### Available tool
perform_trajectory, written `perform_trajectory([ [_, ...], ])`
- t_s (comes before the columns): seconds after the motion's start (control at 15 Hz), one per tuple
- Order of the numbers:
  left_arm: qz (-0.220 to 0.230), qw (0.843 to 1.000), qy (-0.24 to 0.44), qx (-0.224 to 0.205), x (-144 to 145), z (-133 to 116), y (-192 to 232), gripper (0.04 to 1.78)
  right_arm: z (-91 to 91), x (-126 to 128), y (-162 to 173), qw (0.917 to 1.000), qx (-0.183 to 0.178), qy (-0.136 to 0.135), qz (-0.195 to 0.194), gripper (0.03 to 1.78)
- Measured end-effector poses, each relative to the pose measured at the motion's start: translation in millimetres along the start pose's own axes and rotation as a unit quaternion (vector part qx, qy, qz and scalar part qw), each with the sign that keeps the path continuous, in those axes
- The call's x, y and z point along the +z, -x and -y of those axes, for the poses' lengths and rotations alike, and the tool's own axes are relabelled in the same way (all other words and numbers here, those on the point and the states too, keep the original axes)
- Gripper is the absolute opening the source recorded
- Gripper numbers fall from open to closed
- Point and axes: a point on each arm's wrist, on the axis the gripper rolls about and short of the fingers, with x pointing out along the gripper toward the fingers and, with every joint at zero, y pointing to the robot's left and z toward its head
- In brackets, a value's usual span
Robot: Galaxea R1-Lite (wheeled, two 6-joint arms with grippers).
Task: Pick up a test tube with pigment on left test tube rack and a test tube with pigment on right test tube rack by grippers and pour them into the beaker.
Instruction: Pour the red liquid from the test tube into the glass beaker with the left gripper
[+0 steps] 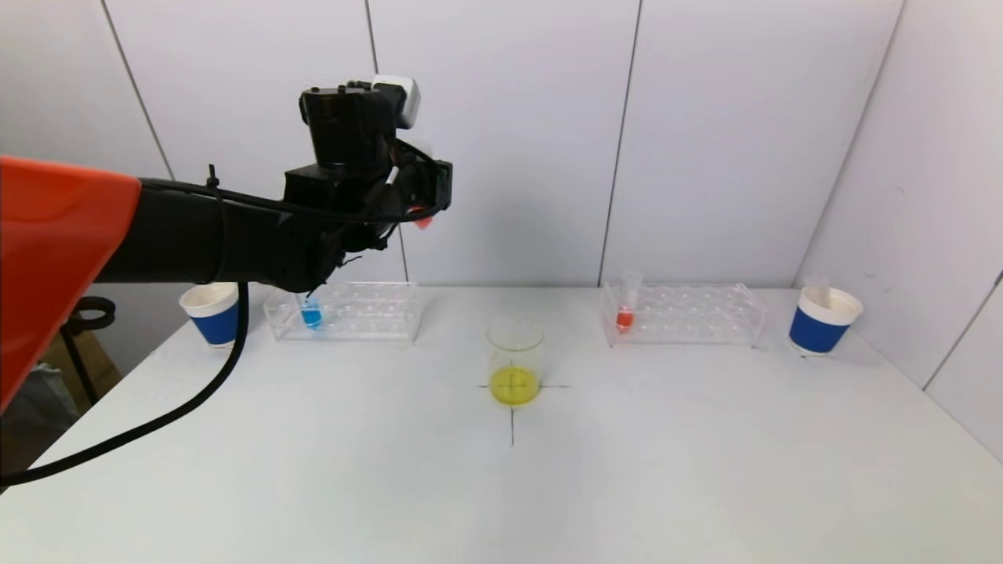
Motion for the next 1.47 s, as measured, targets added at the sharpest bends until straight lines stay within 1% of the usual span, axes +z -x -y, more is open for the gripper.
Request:
perform_trajectory([
  [0.2, 0.007, 0.998, 0.001, -0.058, 5.4, 4.5, -5.0, 0.47, 0.0, 0.0, 0.0, 1.0, 0.0, 0.0, 0.0, 1.77],
  [0.4, 0.015, 0.994, -0.001, -0.112, 3.5, 9.4, -12.3, 0.47, 0.0, 0.0, 0.0, 1.0, -0.001, 0.0, 0.0, 1.77],
  [0.67, 0.019, 0.979, -0.008, -0.2, -6.2, 15.5, -21.0, 0.47, 0.0, 0.0, 0.0, 1.0, 0.0, 0.0, 0.0, 1.77],
  [0.73, 0.022, 0.977, -0.015, -0.213, -8.6, 16.5, -24.3, 0.47, 0.0, 0.0, 0.0, 1.0, 0.0, 0.0, 0.0, 1.77],
  [0.93, 0.035, 0.973, -0.052, -0.221, -15.8, 14.8, -37.3, 0.47, 0.0, 0.0, 0.0, 1.0, 0.0, 0.0, 0.0, 1.77],
  [1.13, 0.043, 0.961, -0.078, -0.263, -24.7, 12.1, -45.2, 0.47, 0.0, 0.0, 0.0, 1.0, 0.0, 0.0, 0.0, 1.77],
  [1.47, 0.066, 0.929, -0.139, -0.335, -38.7, -0.1, -52.4, 0.47, 0.0, 0.0, 0.0, 1.0, 0.0, 0.0, 0.0, 1.77],
])
